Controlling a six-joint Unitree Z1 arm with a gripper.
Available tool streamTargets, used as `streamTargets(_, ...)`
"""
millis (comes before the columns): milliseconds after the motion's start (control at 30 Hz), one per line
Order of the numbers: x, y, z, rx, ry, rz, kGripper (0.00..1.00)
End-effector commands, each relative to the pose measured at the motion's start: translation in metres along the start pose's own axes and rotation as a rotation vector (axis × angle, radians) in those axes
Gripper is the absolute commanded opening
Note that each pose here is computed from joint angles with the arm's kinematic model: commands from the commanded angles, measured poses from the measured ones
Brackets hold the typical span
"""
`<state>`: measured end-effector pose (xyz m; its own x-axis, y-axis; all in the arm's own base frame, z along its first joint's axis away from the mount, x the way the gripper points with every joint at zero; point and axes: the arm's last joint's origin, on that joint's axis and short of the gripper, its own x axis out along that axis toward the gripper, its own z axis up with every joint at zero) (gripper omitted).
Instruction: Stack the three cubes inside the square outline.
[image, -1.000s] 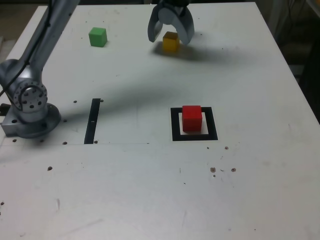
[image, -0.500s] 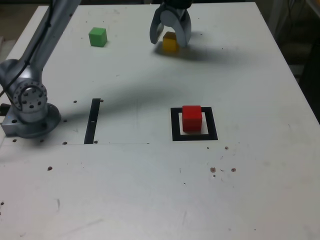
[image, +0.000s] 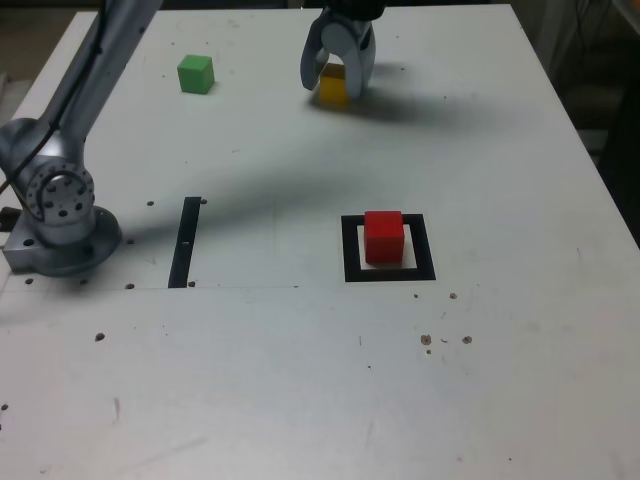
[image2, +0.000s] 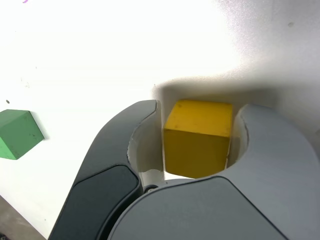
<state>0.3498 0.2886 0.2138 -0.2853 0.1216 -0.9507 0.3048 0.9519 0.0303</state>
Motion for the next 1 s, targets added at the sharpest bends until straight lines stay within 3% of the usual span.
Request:
streamTargets(0, -0.002, -0.001, 0.001, 0.004, -0.001, 0.005, 0.35)
streamTargets(467, -0.025, -0.021, 0.001, 0.011, -0.038, 0.024, 0.35)
streamTargets(700, -0.051, -0.056, -0.005, -0.019, -0.07, 0.03, 0.35)
streamTargets(967, -0.07, -0.101, -0.014, -0.047, -0.083, 0.031, 0.35)
